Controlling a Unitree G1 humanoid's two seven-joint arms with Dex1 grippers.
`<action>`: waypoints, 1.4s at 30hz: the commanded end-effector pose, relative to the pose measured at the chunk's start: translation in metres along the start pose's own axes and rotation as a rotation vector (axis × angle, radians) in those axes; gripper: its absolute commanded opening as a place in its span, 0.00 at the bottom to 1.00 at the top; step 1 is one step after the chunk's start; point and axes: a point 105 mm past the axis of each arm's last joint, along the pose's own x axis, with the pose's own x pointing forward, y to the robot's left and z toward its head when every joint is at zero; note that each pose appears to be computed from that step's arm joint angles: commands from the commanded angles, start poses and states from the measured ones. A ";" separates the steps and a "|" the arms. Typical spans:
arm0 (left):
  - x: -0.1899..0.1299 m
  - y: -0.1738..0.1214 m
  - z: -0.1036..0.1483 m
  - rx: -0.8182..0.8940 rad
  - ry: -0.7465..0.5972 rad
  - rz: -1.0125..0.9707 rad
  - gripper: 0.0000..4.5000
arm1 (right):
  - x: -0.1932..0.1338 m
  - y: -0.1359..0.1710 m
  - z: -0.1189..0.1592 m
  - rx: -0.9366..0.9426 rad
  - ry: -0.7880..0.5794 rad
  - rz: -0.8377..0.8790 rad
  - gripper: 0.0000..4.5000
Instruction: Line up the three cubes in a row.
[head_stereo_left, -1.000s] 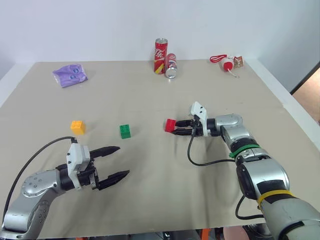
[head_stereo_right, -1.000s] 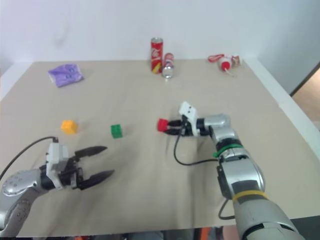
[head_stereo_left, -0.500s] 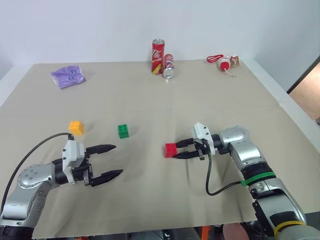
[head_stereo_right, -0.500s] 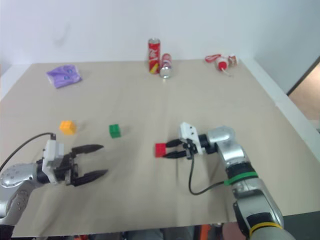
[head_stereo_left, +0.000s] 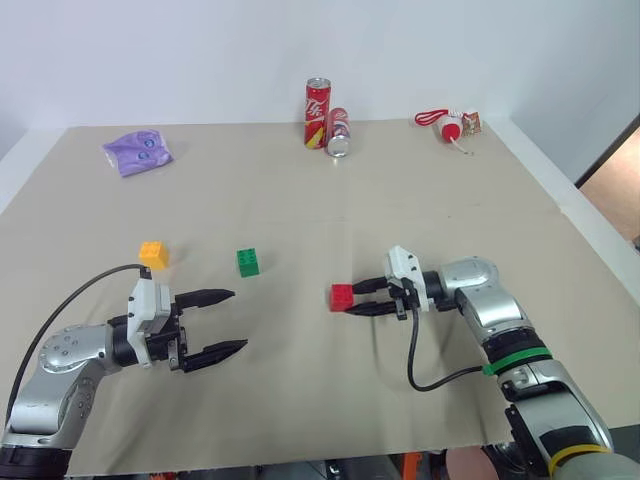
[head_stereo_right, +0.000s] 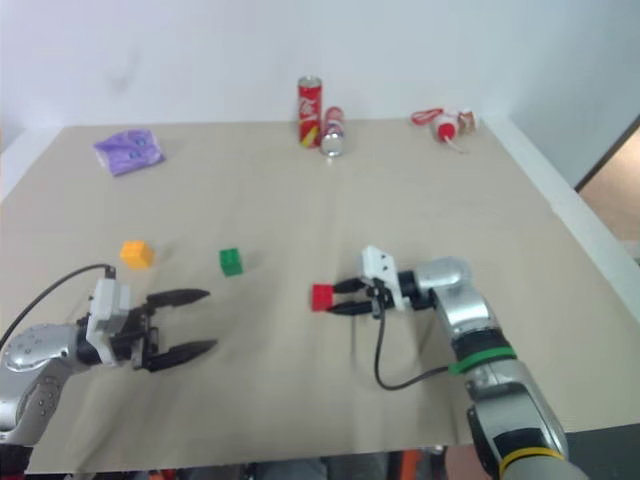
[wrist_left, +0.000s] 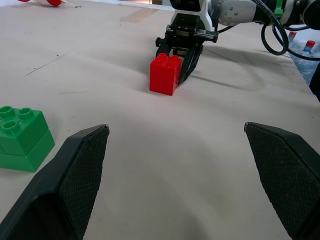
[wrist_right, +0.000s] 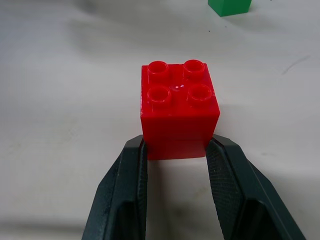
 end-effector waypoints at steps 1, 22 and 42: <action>0.001 -0.002 0.006 0.024 -0.016 -0.006 1.00 | -0.020 -0.012 0.004 -0.027 0.029 -0.035 0.25; -0.002 -0.002 -0.003 0.005 -0.029 0.009 1.00 | -0.032 -0.014 -0.001 -0.025 0.055 -0.016 0.25; -0.008 0.001 -0.014 0.013 -0.036 0.031 1.00 | -0.029 -0.021 -0.008 -0.015 0.088 -0.040 0.92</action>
